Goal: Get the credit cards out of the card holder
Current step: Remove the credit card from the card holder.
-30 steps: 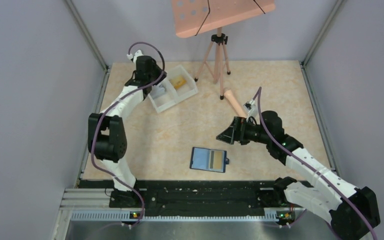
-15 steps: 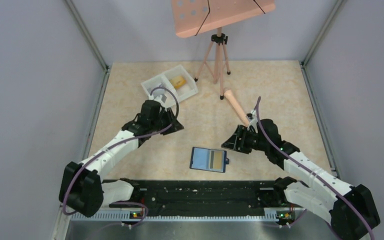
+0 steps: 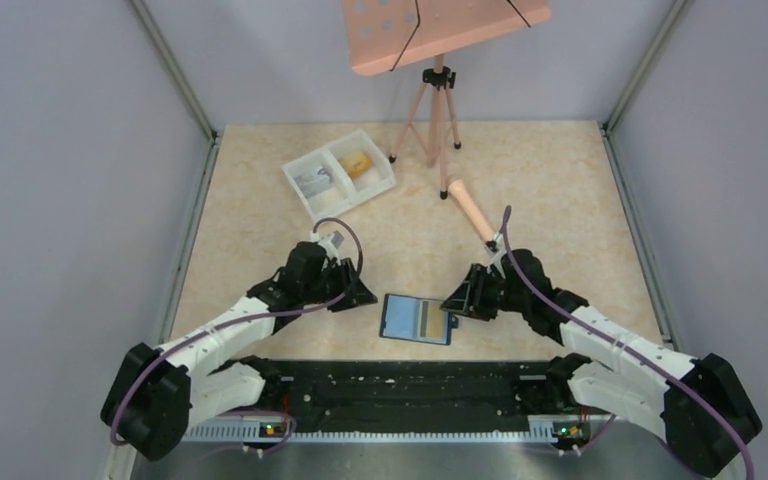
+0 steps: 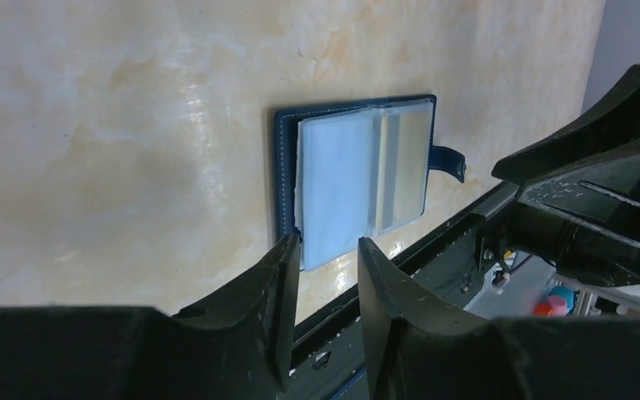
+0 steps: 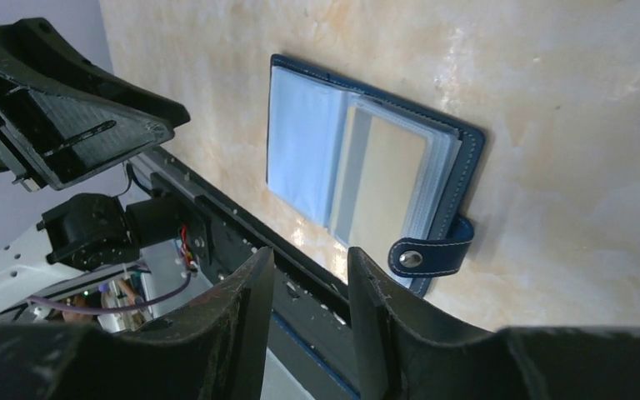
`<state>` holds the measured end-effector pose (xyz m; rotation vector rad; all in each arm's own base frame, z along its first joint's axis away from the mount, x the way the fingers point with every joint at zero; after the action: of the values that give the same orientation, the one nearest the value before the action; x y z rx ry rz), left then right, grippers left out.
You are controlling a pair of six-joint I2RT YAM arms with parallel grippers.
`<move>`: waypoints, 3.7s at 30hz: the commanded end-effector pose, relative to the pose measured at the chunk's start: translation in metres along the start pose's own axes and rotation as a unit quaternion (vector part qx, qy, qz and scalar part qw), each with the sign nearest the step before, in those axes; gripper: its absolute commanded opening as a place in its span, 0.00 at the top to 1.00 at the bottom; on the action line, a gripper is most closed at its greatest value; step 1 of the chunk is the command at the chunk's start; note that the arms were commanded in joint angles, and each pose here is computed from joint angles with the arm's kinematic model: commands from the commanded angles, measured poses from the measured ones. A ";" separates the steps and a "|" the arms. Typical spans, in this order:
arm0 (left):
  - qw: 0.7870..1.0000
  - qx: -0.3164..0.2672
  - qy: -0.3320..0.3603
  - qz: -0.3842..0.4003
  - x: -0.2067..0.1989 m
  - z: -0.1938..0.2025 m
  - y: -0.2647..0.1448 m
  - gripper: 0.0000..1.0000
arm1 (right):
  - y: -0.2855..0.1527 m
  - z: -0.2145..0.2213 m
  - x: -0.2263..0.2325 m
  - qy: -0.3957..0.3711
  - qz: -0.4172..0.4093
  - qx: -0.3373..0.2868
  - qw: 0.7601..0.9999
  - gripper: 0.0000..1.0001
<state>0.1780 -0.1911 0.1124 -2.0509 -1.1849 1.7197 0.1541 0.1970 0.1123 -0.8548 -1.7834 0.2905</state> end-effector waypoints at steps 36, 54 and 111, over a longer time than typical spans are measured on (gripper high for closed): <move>0.996 0.080 0.007 0.038 -0.007 0.043 0.057 0.71 | 0.036 0.023 -0.018 0.000 0.020 0.006 1.000 0.56; 0.996 0.079 0.003 0.039 -0.005 0.046 0.057 0.72 | 0.038 0.019 -0.011 0.002 0.010 0.004 1.000 0.56; 0.995 0.089 -0.004 0.036 0.000 0.059 0.058 0.72 | 0.044 0.016 -0.014 0.010 0.044 0.015 0.999 0.56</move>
<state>0.1495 -0.2469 0.0574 -1.9609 -0.9278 1.8087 0.1577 0.2168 0.0650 -0.9160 -1.6892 0.3619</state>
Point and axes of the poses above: each gripper's point midway between its finger pads, its own y axis out along the fingers, its own x axis along the line the jaws close on, z = x × y, the point moved 4 cm from there along -y, back along the fingers, and after that the axes turned 6 degrees about -y, right-handed, at the moved point
